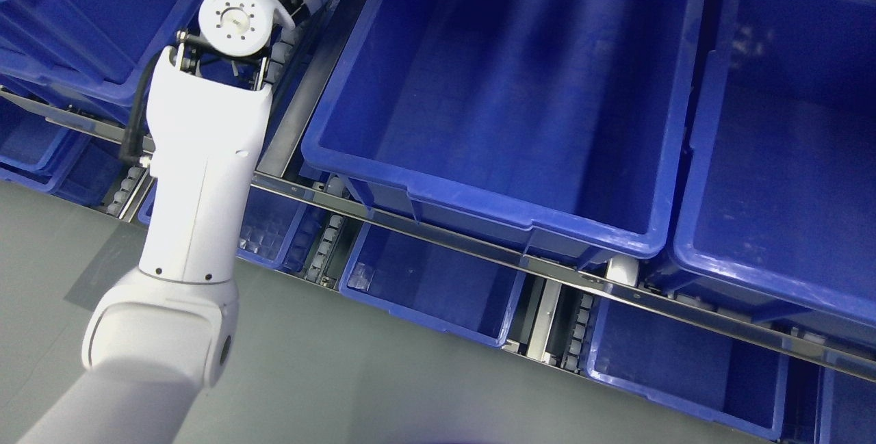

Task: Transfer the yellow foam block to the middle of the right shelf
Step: 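Extend the left hand over the middle blue bin and release the cube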

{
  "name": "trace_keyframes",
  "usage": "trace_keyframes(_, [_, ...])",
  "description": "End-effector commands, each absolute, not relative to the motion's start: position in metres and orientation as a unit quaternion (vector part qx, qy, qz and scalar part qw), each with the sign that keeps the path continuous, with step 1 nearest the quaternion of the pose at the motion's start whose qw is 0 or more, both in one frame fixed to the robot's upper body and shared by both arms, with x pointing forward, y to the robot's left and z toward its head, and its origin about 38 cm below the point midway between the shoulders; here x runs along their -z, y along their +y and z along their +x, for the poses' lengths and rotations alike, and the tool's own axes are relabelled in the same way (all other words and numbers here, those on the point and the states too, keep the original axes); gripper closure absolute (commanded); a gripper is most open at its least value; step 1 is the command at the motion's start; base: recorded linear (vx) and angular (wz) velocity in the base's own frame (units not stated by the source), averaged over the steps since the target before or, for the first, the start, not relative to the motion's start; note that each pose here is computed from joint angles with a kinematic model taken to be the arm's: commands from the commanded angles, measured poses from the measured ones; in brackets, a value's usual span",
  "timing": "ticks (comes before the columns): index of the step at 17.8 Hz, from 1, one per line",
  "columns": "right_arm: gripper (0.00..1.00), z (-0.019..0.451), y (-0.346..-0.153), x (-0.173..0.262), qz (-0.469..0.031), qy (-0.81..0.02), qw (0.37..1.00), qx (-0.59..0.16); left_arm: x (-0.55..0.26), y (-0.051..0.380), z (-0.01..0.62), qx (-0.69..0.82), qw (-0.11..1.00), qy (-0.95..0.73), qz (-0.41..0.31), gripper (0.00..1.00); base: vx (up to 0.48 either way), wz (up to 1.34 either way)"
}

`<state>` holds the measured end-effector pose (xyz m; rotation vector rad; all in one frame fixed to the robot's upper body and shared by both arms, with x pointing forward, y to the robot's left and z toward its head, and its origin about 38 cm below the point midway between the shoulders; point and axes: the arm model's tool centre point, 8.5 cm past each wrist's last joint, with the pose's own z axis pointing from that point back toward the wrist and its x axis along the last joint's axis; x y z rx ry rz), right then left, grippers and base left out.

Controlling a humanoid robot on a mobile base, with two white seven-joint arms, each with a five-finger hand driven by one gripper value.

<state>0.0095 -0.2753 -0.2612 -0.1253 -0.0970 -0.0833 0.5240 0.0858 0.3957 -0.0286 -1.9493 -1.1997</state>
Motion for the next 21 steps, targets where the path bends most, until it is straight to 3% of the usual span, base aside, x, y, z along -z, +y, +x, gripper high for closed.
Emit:
trace_keyframes(1, [0.0, 0.015, -0.287, 0.26, -0.071, -0.057, 0.995, 0.039, -0.365, 0.044, 0.541, 0.601, 0.444, -0.663, 0.058, 0.94, 0.0, 0.0])
trace_keyframes(2, [0.0, 0.015, -0.287, 0.26, -0.071, -0.057, 0.995, 0.039, -0.356, 0.039, 0.544, 0.615, 0.45, -0.644, 0.069, 0.86, 0.0, 0.0])
trace_keyframes(3, [0.0, 0.015, -0.287, 0.26, -0.071, -0.057, 0.995, 0.039, -0.352, 0.037, 0.546, 0.62, 0.457, -0.633, 0.076, 0.71, 0.0, 0.0])
trace_keyframes(5, [0.0, 0.015, -0.287, 0.26, -0.071, -0.057, 0.995, 0.039, -0.348, 0.038, 0.549, 0.617, 0.475, -0.622, 0.083, 0.24, 0.0, 0.0])
trace_keyframes(10, [0.0, 0.015, -0.287, 0.26, -0.071, -0.057, 0.995, 0.039, -0.357, 0.048, 0.553, 0.593, 0.488, -0.636, 0.075, 0.01, 0.0, 0.0])
trace_keyframes(16, [0.0, 0.015, -0.287, 0.26, -0.071, -0.057, 0.995, 0.039, -0.403, 0.103, 0.557, 0.465, 0.494, -0.733, 0.049, 0.0, 0.0, 0.0])
trace_keyframes(21, [0.0, 0.015, -0.287, 0.26, -0.071, -0.057, 0.995, 0.039, -0.417, 0.137, 0.543, 0.313, 0.4, -0.859, 0.067, 0.0, 0.0, 0.0])
